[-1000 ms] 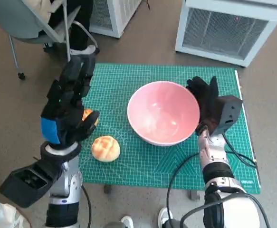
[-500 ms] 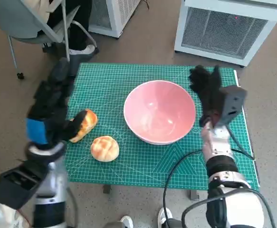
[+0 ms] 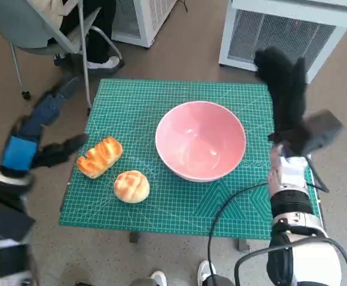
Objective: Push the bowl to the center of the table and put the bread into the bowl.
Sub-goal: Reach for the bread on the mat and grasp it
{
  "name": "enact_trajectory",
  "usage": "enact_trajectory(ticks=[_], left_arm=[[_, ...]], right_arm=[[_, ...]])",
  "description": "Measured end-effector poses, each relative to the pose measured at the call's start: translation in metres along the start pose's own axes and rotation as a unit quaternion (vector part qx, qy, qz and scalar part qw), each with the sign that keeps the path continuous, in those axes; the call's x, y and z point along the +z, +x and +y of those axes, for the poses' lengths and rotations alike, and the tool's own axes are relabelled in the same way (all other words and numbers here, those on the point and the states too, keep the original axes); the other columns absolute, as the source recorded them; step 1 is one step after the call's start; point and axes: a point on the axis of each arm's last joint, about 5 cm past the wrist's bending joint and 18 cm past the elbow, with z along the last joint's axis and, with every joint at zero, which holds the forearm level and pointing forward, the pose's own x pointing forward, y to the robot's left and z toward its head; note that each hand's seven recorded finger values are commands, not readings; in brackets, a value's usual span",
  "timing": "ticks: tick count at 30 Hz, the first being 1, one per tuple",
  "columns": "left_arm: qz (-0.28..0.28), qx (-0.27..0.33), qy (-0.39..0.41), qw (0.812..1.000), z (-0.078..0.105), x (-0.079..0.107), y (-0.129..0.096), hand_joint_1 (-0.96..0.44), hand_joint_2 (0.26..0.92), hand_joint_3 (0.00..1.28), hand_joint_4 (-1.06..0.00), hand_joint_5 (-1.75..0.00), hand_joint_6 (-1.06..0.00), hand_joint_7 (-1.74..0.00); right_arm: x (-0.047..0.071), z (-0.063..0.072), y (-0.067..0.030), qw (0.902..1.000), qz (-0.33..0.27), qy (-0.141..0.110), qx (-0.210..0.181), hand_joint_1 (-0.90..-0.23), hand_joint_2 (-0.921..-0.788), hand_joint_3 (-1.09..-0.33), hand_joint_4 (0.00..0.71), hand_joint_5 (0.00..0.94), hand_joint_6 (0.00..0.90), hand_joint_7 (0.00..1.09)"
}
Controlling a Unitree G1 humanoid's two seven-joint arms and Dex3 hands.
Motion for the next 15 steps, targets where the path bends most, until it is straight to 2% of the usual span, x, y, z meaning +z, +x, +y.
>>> enact_trajectory(ticks=[7, 15], left_arm=[[0.048, -0.07, 0.065, 0.994, 0.011, -0.007, 0.006, -0.53, 0.921, 0.13, -0.25, 0.0, -0.42, -0.01], [0.11, -0.132, 0.086, 0.981, 0.01, -0.014, 0.01, -0.51, 0.915, 0.02, -0.25, 0.0, -0.42, 0.0]], right_arm=[[0.018, 0.0, -0.0018, 0.9913, -0.121, -0.011, 0.051, -0.597, -0.921, -0.797, 0.259, 0.017, 0.226, 0.2], [0.03, 0.001, -0.0085, 0.9796, -0.181, -0.018, 0.085, -0.63, -0.921, -0.75, 0.269, 0.012, 0.241, 0.25]])
